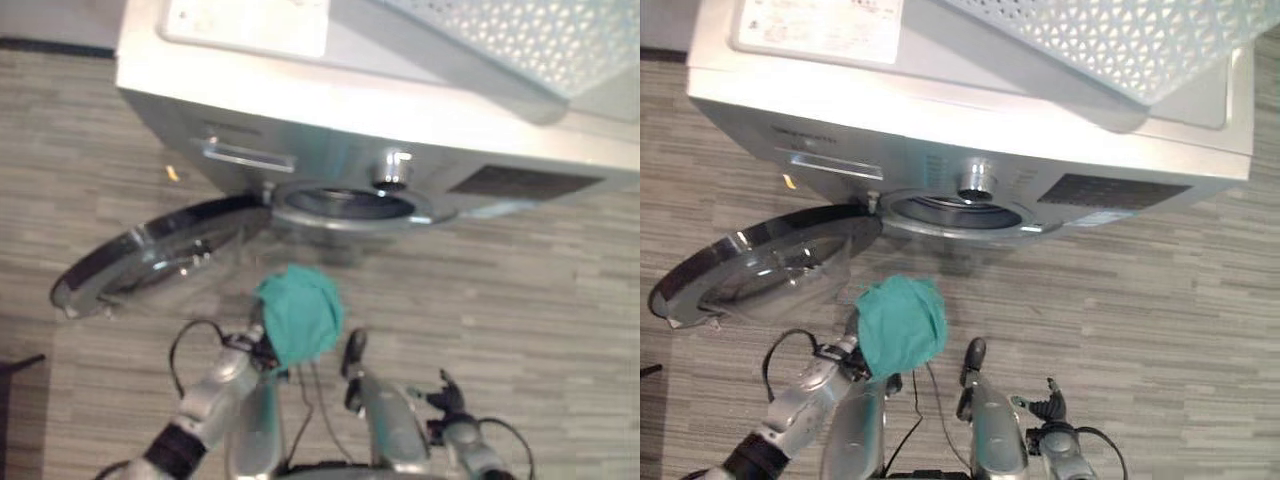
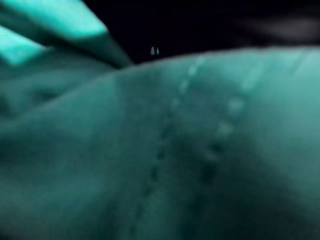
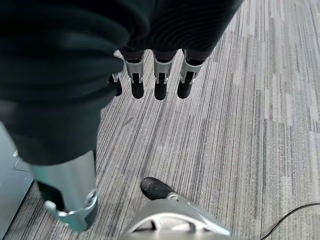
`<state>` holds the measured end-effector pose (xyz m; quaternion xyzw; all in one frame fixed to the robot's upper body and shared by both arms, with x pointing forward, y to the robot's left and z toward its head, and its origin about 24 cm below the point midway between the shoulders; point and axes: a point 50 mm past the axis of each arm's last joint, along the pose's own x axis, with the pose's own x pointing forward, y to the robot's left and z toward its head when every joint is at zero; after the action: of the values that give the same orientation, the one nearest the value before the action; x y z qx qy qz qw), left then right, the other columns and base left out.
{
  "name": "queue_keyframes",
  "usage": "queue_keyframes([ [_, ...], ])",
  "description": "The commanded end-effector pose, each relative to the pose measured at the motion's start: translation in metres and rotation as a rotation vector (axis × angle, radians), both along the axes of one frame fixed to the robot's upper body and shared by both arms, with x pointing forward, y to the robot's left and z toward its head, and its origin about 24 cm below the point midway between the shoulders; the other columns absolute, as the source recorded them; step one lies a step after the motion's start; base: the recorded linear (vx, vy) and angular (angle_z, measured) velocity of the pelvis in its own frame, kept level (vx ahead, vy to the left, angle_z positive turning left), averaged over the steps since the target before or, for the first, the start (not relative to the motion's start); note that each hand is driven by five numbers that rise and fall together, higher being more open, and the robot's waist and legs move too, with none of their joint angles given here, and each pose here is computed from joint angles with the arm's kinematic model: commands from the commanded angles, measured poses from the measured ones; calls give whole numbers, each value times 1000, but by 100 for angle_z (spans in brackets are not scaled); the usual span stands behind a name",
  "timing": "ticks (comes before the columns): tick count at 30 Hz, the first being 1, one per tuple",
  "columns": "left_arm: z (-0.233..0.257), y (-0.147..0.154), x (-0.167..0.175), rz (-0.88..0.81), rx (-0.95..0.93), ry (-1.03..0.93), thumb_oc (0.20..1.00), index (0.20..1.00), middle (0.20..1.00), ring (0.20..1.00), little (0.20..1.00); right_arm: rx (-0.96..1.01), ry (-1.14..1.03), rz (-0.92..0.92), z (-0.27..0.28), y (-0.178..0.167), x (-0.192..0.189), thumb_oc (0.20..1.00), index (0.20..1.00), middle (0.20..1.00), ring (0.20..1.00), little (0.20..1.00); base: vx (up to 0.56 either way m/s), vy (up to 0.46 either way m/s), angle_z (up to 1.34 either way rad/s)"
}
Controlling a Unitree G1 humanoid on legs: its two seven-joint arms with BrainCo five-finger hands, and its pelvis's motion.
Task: Grab the laundry basket,head to the washer,open it,put in the laundry and shut it.
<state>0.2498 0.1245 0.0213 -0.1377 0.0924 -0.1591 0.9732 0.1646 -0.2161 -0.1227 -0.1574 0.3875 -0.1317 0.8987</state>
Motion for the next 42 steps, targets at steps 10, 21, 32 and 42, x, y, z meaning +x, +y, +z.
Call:
queue_keyframes([
  [10,24,-48,32,49,-106,-106,200,200,200,200,200,14,-57,-48,4,9,6,1000,1000,1000,1000,1000,-12,-16,-1],
  [21,74,-49,77,252,-221,-227,200,200,200,200,200,65,-164,-36,17,23,23,1000,1000,1000,1000,1000,-15,-4,-8],
  [32,90,-63,97,295,-286,-203,200,200,200,200,200,112,-280,-12,36,32,45,1000,1000,1000,1000,1000,2,41,-14],
  [42,145,-56,101,347,-497,-356,200,200,200,200,200,138,-307,4,40,38,46,1000,1000,1000,1000,1000,16,24,-8],
])
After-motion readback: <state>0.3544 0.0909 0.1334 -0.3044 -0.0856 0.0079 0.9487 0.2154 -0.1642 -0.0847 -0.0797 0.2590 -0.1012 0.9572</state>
